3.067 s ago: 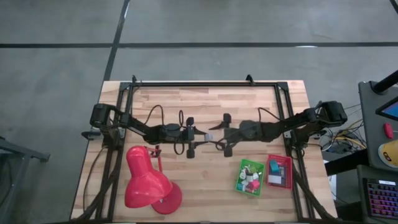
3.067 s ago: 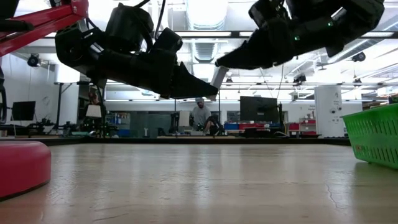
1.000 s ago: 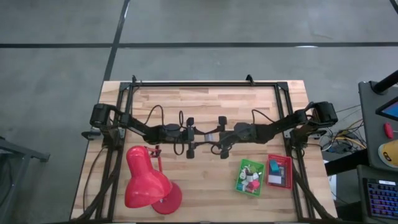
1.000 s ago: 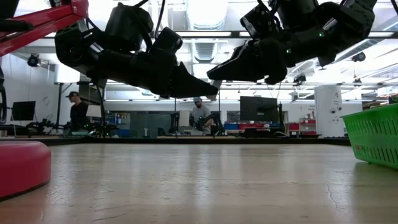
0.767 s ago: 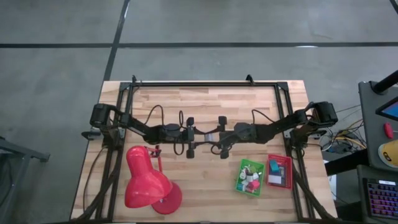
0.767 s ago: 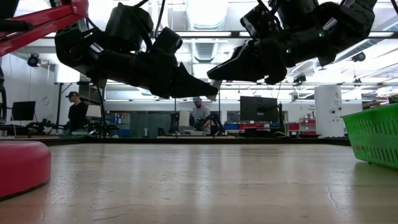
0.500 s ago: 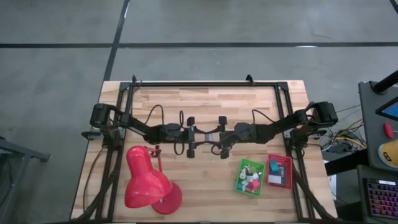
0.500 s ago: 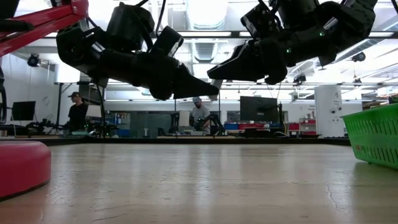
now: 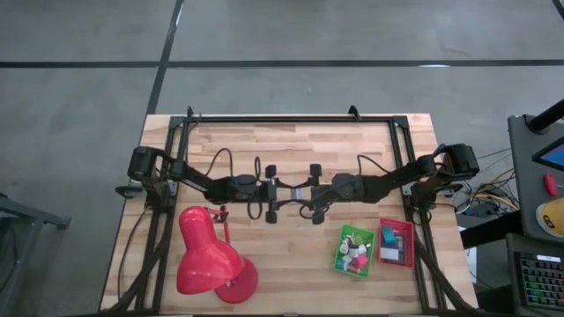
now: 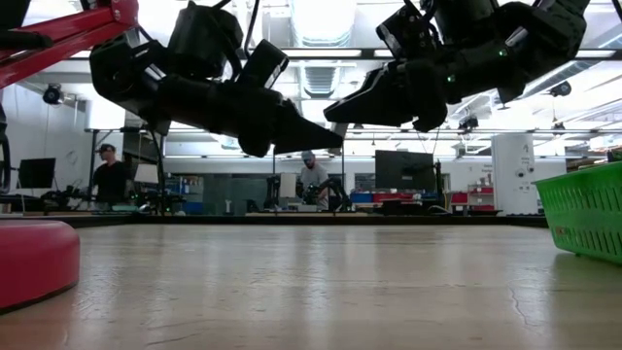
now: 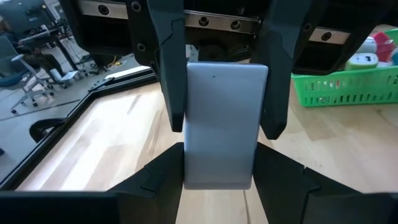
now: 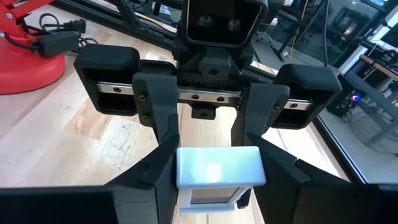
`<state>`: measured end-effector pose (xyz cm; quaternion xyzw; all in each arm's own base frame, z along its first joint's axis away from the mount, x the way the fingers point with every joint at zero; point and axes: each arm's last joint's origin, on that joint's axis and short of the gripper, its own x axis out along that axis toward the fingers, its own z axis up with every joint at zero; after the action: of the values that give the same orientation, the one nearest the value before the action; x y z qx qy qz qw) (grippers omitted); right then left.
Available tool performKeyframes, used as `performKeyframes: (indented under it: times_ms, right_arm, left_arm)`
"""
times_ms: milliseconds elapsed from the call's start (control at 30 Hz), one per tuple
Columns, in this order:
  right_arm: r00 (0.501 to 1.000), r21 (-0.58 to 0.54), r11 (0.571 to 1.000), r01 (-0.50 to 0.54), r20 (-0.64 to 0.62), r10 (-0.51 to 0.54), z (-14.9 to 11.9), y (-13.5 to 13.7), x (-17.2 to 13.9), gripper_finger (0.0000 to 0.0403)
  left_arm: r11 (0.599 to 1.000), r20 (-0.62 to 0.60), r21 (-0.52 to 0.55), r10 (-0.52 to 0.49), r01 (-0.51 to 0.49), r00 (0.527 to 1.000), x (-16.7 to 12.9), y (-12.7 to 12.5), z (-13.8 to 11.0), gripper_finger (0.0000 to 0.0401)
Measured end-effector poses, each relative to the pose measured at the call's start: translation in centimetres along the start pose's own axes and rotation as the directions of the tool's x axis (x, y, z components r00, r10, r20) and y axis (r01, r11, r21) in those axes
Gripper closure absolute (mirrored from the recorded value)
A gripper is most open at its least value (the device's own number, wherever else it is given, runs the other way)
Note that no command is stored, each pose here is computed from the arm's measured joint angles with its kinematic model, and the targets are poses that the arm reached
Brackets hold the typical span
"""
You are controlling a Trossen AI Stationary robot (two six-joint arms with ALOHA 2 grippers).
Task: Pick & Place Office items
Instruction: Put the white digital clock into the red basket
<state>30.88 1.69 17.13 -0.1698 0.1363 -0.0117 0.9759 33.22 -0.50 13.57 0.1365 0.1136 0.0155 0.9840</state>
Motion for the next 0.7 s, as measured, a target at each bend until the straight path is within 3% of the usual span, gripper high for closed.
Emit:
performKeyframes:
  times_ms: [700]
  right_arm:
    - [1.0, 0.002, 1.0, -0.005, -0.007, 0.005, -0.1, 0.05, 0.03, 0.0242]
  left_arm:
    - [1.0, -0.06, 0.0, 0.0, 0.0, 0.998, 0.46, -0.04, 0.03, 0.0222]
